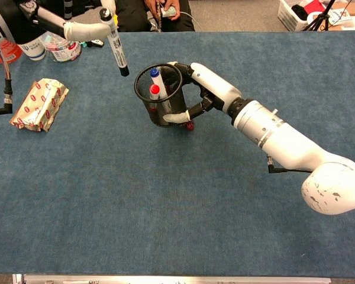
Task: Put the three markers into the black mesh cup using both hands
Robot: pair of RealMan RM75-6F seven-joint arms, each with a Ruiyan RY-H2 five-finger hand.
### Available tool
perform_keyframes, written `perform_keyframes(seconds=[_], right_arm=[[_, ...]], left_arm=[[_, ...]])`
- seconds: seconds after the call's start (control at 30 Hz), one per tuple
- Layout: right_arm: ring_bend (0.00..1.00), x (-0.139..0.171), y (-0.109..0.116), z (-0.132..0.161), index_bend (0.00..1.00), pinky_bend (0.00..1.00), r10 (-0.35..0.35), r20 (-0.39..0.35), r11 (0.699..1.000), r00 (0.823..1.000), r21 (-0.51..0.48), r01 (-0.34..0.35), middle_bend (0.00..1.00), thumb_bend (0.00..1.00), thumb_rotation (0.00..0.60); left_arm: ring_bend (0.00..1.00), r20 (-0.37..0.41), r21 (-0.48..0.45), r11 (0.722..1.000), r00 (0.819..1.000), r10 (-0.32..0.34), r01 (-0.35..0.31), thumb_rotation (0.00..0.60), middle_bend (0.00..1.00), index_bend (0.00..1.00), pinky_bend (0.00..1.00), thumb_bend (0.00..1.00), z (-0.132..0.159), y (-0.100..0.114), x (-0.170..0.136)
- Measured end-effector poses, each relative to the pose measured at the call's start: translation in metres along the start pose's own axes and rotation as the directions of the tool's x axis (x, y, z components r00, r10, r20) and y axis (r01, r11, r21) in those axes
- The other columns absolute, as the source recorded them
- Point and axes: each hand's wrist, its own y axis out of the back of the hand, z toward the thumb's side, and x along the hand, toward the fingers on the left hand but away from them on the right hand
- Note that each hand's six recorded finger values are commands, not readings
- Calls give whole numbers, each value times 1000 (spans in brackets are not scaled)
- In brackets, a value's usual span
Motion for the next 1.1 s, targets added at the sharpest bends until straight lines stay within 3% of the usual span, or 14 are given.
perform_keyframes(seconds=[0.63,0.7,0.87,0.97,1.1], right_arm=[[240,-15,-19,11,408,248,13,-12,1000,1000,-18,-13,370,374,600],[240,-15,-19,12,408,248,11,-18,1000,1000,-18,-11,370,373,600],[240,-13,-14,15,408,248,1,-32,1000,999,-21,-2,370,373,600],[240,-10,-12,16,408,248,-3,-37,1000,999,-22,2,370,374,600],[240,-5,-5,15,408,248,-11,-41,1000,999,-24,10,370,373,600]], left_arm=[[0,-37,-66,996,997,-60,58,600,49,637,2,293,-8,-26,27],[0,-45,-63,996,997,-66,63,600,27,569,2,293,-10,-27,28],[0,-87,-54,995,992,-88,84,600,0,275,2,293,-19,-31,28],[0,-102,-28,996,991,-89,87,600,0,166,1,293,-23,-30,27],[0,-116,35,996,990,-82,86,600,0,111,0,293,-28,-25,25]])
